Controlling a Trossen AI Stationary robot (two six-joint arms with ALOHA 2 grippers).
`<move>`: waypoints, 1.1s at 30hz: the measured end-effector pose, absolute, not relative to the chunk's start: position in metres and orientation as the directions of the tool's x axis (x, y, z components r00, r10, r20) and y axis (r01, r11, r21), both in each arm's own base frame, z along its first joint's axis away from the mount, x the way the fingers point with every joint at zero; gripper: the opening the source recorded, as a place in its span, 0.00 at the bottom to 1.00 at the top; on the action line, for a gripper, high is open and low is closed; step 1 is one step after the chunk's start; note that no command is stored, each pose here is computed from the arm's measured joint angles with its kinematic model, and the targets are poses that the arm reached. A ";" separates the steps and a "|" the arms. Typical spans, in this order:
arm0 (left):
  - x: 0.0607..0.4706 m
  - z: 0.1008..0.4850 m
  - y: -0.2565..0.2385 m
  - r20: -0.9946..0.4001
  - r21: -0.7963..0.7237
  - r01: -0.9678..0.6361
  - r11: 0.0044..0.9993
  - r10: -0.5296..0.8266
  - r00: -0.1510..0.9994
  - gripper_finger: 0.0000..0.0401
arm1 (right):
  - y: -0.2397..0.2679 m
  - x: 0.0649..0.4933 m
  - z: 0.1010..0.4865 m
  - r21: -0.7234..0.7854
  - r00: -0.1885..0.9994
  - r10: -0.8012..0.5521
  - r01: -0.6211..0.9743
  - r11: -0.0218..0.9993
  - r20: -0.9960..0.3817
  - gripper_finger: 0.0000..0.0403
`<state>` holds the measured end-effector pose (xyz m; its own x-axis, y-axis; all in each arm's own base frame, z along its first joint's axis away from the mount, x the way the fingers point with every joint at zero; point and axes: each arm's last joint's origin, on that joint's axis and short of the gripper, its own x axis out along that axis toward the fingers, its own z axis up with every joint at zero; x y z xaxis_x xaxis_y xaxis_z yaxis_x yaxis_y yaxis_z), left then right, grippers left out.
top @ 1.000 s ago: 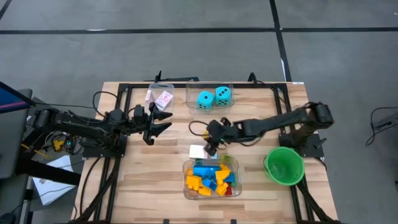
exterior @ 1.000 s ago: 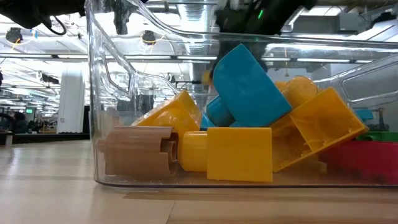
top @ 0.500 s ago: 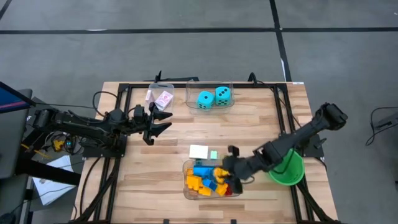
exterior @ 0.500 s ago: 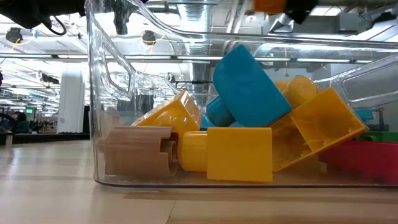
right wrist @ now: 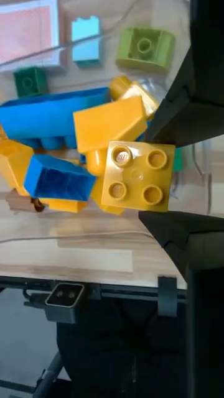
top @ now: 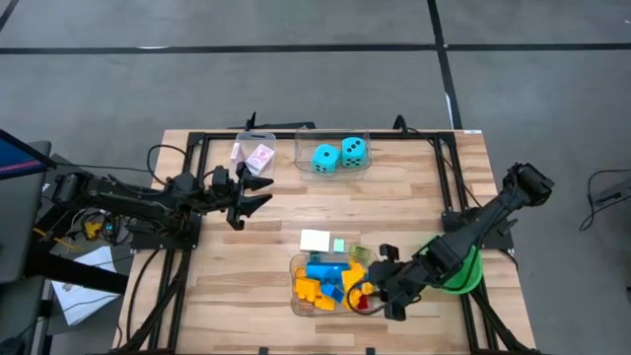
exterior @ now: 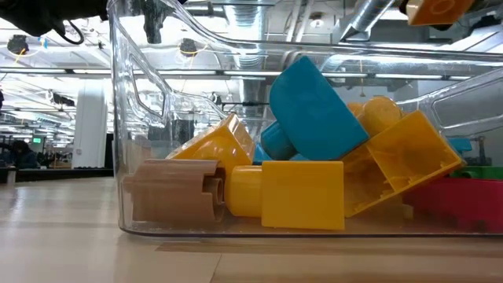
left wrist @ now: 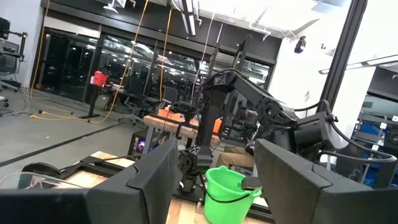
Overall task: Pick & Place Toys
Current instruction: Put the yellow game piece into the bottom transparent bin
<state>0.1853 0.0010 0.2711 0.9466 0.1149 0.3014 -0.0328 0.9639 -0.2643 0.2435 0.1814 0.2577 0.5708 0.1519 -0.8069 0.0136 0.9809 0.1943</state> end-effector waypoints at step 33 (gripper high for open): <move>0.185 0.271 0.001 0.302 -0.264 -0.033 0.964 0.115 0.946 0.52 | 0.185 0.240 0.258 0.179 0.570 0.154 -0.012 0.984 -0.807 0.44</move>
